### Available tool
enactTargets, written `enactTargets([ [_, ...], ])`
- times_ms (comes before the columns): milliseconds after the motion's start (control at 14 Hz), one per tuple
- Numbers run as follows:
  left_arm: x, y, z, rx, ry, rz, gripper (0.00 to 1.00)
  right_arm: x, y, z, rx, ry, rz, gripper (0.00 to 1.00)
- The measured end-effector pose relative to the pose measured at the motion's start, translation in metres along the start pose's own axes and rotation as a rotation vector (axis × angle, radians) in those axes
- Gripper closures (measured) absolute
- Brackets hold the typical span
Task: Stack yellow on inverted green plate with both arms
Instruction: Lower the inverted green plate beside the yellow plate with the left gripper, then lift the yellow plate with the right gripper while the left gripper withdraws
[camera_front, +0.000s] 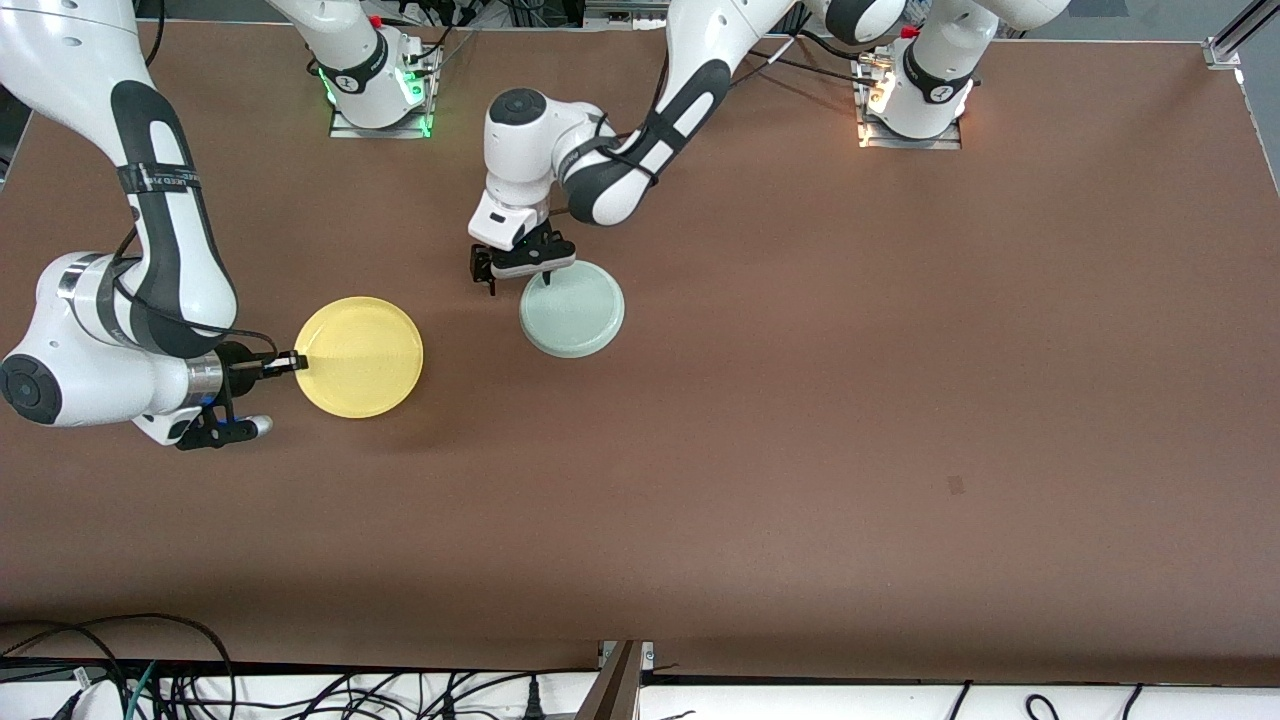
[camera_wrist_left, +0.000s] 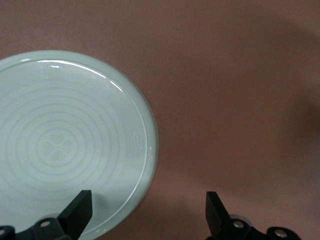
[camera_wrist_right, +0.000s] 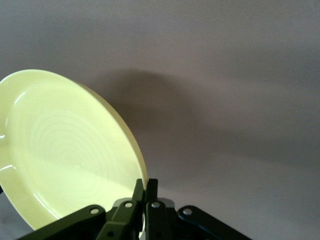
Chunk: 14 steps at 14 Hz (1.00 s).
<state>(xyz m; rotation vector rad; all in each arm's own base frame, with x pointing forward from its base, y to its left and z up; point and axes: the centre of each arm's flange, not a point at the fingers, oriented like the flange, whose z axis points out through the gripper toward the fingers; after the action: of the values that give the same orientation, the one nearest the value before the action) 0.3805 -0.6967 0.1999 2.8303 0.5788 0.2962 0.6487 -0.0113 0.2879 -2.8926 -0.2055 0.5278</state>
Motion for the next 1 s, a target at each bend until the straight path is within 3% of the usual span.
enactTargets([
  [214,0.031,0.002,-0.009,-0.024,0.013,-0.039,0.00,0.002,-0.010,0.003,-0.004,-0.009,-0.002,0.97],
  [429,0.099,0.007,-0.045,-0.058,0.043,-0.082,0.00,0.005,-0.029,0.008,-0.012,-0.020,-0.017,0.97],
  [786,0.212,-0.018,-0.082,-0.003,0.056,-0.011,0.00,0.010,-0.062,0.018,-0.014,-0.033,-0.060,0.97],
  [1000,0.305,-0.052,-0.111,0.032,0.081,0.071,0.00,0.015,-0.105,0.028,0.009,-0.025,-0.108,0.97],
])
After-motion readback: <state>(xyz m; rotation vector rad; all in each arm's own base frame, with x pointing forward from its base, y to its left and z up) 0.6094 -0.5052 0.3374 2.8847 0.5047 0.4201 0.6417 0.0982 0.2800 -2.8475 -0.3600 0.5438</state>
